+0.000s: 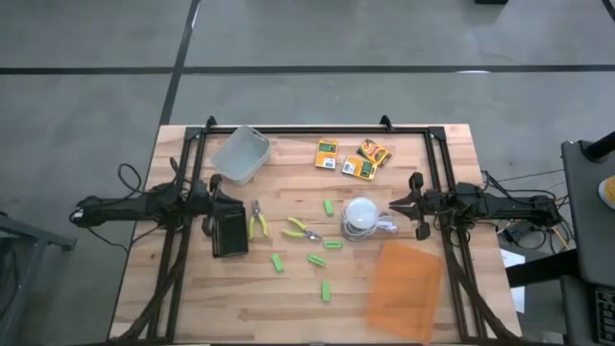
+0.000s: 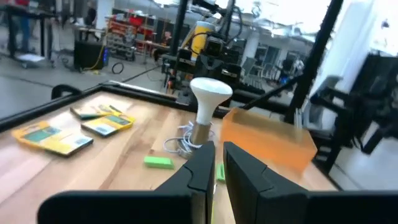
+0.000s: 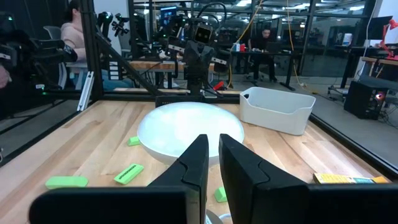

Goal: Pick & Place School Supplies
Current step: Put the green hole puncher into the gray bin

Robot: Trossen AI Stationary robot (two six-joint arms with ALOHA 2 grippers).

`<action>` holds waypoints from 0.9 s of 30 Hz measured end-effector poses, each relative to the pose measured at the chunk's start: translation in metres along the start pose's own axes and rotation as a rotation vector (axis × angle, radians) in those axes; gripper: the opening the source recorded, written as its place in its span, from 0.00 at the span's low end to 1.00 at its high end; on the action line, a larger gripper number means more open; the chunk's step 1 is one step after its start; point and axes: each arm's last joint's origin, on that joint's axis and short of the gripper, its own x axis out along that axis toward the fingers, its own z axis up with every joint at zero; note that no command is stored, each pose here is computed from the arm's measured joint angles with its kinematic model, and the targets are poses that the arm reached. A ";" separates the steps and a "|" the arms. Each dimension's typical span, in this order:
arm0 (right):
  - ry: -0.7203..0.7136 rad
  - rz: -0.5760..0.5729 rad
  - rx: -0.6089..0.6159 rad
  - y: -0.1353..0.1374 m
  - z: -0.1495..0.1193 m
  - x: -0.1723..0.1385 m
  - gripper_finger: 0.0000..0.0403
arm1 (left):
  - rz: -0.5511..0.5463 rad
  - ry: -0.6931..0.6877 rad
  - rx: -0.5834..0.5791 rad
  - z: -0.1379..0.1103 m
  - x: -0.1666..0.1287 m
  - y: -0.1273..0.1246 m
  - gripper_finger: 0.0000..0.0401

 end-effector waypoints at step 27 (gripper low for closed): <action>0.000 0.000 0.000 0.000 0.000 0.000 0.09 | 0.702 0.317 -0.422 0.128 0.033 -0.023 0.10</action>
